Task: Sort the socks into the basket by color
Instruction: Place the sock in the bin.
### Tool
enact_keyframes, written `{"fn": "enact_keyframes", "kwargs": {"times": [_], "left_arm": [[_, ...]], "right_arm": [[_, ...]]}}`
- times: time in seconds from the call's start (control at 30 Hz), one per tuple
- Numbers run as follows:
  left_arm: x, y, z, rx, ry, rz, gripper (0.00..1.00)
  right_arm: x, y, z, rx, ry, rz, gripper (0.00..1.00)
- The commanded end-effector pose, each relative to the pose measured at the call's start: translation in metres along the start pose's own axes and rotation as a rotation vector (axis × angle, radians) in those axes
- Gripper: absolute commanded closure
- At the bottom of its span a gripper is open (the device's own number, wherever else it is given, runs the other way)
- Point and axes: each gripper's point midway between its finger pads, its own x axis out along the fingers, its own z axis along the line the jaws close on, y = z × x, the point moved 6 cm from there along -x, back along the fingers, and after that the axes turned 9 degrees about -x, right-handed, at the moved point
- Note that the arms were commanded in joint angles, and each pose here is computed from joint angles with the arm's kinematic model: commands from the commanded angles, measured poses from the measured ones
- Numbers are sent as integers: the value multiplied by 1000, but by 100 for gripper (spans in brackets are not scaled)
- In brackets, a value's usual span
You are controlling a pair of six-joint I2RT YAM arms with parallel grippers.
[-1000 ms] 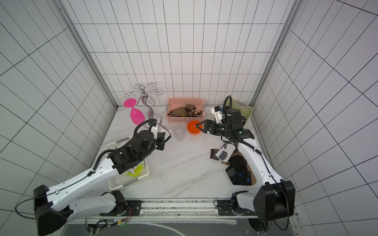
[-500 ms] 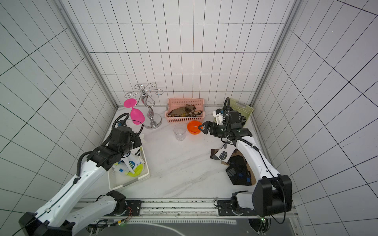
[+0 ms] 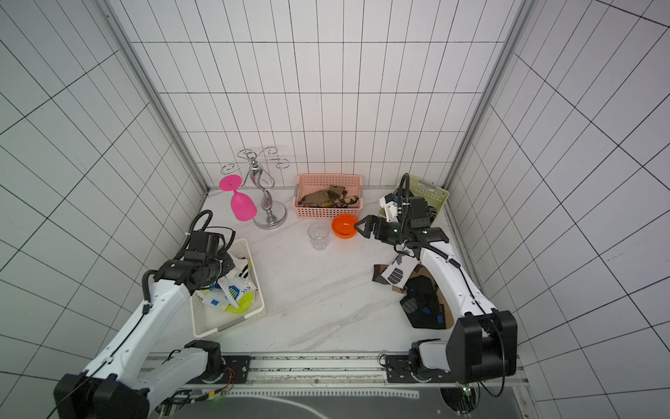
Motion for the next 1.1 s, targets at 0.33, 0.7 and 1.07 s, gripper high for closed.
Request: {"fn": "enact_keyframes", "kwargs": {"times": [0.33, 0.7, 1.07], "left_arm": [[-5, 8, 13, -75, -12, 50, 49], [-49, -2, 12, -99, 92, -48, 45], [13, -2, -14, -101, 90, 64, 57]], "right_arm": [[10, 25, -20, 38, 21, 62, 1], [13, 26, -21, 50, 6, 67, 1], [8, 26, -18, 40, 17, 50, 1]]}}
